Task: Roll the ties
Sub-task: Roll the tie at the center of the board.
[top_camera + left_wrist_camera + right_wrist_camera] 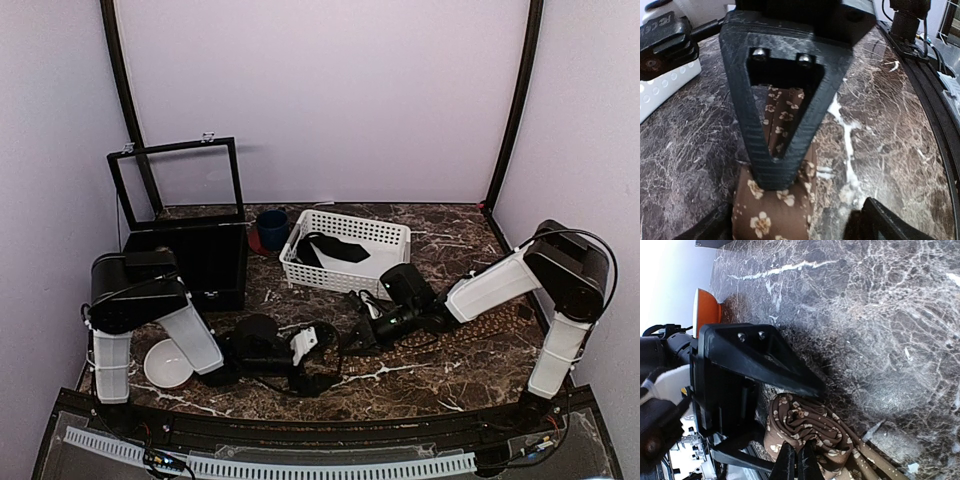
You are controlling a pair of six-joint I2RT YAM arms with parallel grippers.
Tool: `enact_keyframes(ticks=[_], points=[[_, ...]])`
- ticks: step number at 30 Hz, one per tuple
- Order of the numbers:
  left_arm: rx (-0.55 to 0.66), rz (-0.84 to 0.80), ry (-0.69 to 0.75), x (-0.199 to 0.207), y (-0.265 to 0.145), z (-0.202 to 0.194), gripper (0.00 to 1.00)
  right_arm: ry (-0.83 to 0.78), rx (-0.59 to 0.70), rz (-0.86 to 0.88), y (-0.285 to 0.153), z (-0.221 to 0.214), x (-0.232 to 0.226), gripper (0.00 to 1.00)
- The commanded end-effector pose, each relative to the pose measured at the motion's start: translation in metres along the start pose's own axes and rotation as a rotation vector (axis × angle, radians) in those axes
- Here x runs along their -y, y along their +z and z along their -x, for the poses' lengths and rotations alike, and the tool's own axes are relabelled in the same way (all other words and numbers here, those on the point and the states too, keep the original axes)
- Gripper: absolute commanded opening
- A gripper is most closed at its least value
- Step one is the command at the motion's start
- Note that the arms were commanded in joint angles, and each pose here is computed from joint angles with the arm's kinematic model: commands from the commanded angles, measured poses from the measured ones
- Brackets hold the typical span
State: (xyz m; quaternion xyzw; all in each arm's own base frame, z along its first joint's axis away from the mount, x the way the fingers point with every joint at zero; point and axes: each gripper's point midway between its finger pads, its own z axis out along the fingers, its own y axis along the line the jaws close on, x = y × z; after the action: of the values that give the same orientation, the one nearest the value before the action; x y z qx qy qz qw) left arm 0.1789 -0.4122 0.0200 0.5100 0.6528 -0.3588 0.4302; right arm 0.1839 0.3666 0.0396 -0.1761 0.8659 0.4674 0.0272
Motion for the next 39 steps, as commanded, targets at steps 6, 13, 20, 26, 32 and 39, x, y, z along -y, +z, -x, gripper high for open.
enact_keyframes(ticks=[6,13,20,26,32,39], points=[[-0.044,0.018,0.008,-0.012,0.030,0.004,0.60,0.012,0.014,0.039,-0.002,0.004,-0.007,0.00],[-0.170,0.009,0.011,-0.012,0.011,-0.024,0.36,0.014,0.039,0.058,-0.011,0.009,-0.015,0.00],[-0.225,-0.010,0.009,-0.011,0.003,-0.036,0.34,0.054,0.031,0.006,-0.019,-0.003,0.011,0.00],[-0.207,-0.020,0.002,-0.013,0.000,-0.033,0.35,0.081,-0.004,-0.086,-0.018,-0.021,0.045,0.00],[-0.075,-0.055,-0.013,-0.006,-0.005,-0.014,0.59,0.092,-0.017,-0.135,-0.015,-0.029,0.063,0.00],[0.073,-0.069,-0.036,-0.001,0.000,-0.002,0.72,0.084,-0.018,-0.164,-0.015,-0.029,0.068,0.00]])
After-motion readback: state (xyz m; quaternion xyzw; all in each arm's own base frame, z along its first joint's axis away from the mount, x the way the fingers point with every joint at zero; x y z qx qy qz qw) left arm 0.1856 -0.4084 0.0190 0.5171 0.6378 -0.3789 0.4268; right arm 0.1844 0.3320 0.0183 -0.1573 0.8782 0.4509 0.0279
